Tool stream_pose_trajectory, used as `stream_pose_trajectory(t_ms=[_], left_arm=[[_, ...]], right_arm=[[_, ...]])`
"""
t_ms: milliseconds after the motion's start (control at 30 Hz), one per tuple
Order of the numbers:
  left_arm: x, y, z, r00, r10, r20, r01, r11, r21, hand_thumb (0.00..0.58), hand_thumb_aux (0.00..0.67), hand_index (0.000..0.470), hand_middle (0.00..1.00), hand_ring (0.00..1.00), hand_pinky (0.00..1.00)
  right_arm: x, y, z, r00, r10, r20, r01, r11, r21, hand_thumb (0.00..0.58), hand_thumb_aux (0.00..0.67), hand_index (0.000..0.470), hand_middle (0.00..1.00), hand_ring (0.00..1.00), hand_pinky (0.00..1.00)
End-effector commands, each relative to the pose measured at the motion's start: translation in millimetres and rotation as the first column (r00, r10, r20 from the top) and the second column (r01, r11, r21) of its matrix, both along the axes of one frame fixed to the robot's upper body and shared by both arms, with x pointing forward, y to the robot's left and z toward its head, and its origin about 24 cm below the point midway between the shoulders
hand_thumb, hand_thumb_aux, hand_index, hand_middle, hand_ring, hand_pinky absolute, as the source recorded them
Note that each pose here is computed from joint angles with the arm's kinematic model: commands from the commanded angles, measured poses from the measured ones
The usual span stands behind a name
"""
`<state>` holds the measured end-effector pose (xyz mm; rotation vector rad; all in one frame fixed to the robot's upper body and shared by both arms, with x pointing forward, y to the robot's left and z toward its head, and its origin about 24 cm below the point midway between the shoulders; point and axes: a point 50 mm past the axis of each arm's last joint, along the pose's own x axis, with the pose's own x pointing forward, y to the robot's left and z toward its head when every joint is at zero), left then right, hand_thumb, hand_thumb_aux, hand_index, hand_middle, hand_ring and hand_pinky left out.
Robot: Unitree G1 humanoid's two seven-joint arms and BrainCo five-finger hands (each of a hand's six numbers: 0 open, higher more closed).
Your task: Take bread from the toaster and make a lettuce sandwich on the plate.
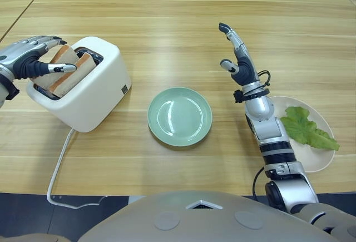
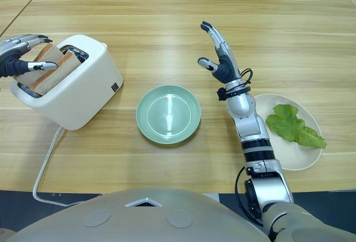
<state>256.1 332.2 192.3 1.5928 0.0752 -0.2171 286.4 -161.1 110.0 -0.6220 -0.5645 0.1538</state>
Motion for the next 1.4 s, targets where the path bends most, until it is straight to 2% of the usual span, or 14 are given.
stream_pose_trajectory(t_ms=[33,67,233,267,300,333,367,433,533,600,667,733,1133,1400], left_arm=[[3.8,-1.1,-4.0,1.000,-0.005,-0.026,0.005,1.000,0.012,0.092,0.055,0.039,0.00,0.00,0.00],[4.3,-0.6,-4.5,1.000,-0.002,-0.026,0.002,1.000,0.013,0.124,0.076,0.053,0.00,0.00,0.00],[6.8,8.3,0.0,0.999,0.039,0.002,-0.039,0.999,-0.015,0.140,0.087,0.061,0.00,0.00,0.00],[7.3,9.3,-0.2,0.999,0.043,0.000,-0.043,0.999,-0.018,0.183,0.116,0.081,0.00,0.00,0.00],[7.9,10.1,-1.0,0.999,0.045,-0.003,-0.045,0.999,-0.018,0.251,0.166,0.116,0.00,0.00,0.00],[8.2,10.4,-1.8,0.999,0.045,-0.007,-0.045,0.999,-0.020,0.385,0.281,0.197,0.00,0.00,0.00],[8.4,10.5,-2.2,0.999,0.044,-0.009,-0.044,0.999,-0.022,0.415,0.313,0.219,0.00,0.00,0.00],[7.9,10.9,-2.3,0.999,0.042,-0.010,-0.042,0.999,-0.027,0.422,0.321,0.225,0.00,0.00,0.00],[8.0,10.0,-3.4,0.999,0.036,-0.019,-0.037,0.999,-0.030,0.476,0.386,0.271,0.00,0.00,0.00],[8.0,8.4,-4.4,0.999,0.028,-0.026,-0.029,0.999,-0.039,0.538,0.489,0.343,0.00,0.00,0.00],[8.0,7.7,-4.6,0.999,0.025,-0.028,-0.026,0.999,-0.042,0.556,0.533,0.374,0.00,0.00,0.00],[8.2,6.6,-4.2,1.000,0.018,-0.026,-0.019,0.999,-0.044,0.580,0.670,0.470,0.00,0.00,0.00],[15.4,-15.5,58.0,0.984,-0.084,0.158,0.104,0.987,-0.125,0.580,0.670,0.470,0.00,0.00,0.00],[6.9,-65.8,139.6,0.889,-0.312,0.336,0.392,0.898,-0.203,0.580,0.670,0.470,0.00,0.00,0.00]], right_arm=[[-2.8,-3.8,-1.0,1.000,-0.017,-0.007,0.017,1.000,-0.009,0.000,0.000,0.000,0.00,0.00,0.00],[-2.9,-3.9,-1.0,1.000,-0.017,-0.008,0.017,1.000,-0.009,0.000,0.000,0.000,0.00,0.00,0.00],[-3.2,-3.6,-1.5,1.000,-0.015,-0.011,0.015,1.000,-0.013,0.000,0.000,0.000,0.00,0.00,0.00],[-3.2,-3.5,-1.7,1.000,-0.015,-0.012,0.014,1.000,-0.014,0.000,0.000,0.000,0.00,0.00,0.00],[-3.2,-3.4,-1.8,1.000,-0.014,-0.012,0.014,1.000,-0.015,0.000,0.000,0.000,0.00,0.00,0.00],[-3.5,-3.3,-1.7,1.000,-0.014,-0.012,0.014,1.000,-0.016,0.000,0.000,0.000,0.00,0.00,0.00],[-3.6,-3.2,-1.8,1.000,-0.014,-0.012,0.013,1.000,-0.016,0.000,0.000,0.000,0.00,0.00,0.00],[-4.0,-2.9,-1.9,1.000,-0.012,-0.013,0.012,1.000,-0.018,0.000,0.000,0.000,0.00,0.00,0.00],[-3.8,-2.8,-1.9,1.000,-0.011,-0.015,0.010,1.000,-0.020,0.000,0.000,0.000,0.00,0.00,0.00],[-3.6,-2.7,-1.9,1.000,-0.010,-0.016,0.010,1.000,-0.022,0.000,0.000,0.000,0.00,0.00,0.00],[-3.5,-2.7,-2.0,1.000,-0.011,-0.016,0.010,1.000,-0.022,0.000,0.000,0.000,0.00,0.00,0.00],[-3.4,-3.0,-1.8,1.000,-0.011,-0.016,0.011,1.000,-0.022,0.000,0.000,0.000,0.00,0.00,0.00],[0.2,1.9,-0.2,1.000,-0.004,-0.014,0.003,1.000,-0.018,0.000,0.000,0.000,0.00,0.00,0.00],[-2.9,-0.5,22.0,0.996,-0.021,0.084,0.024,0.999,-0.039,0.000,0.000,0.000,0.00,0.00,0.00]])
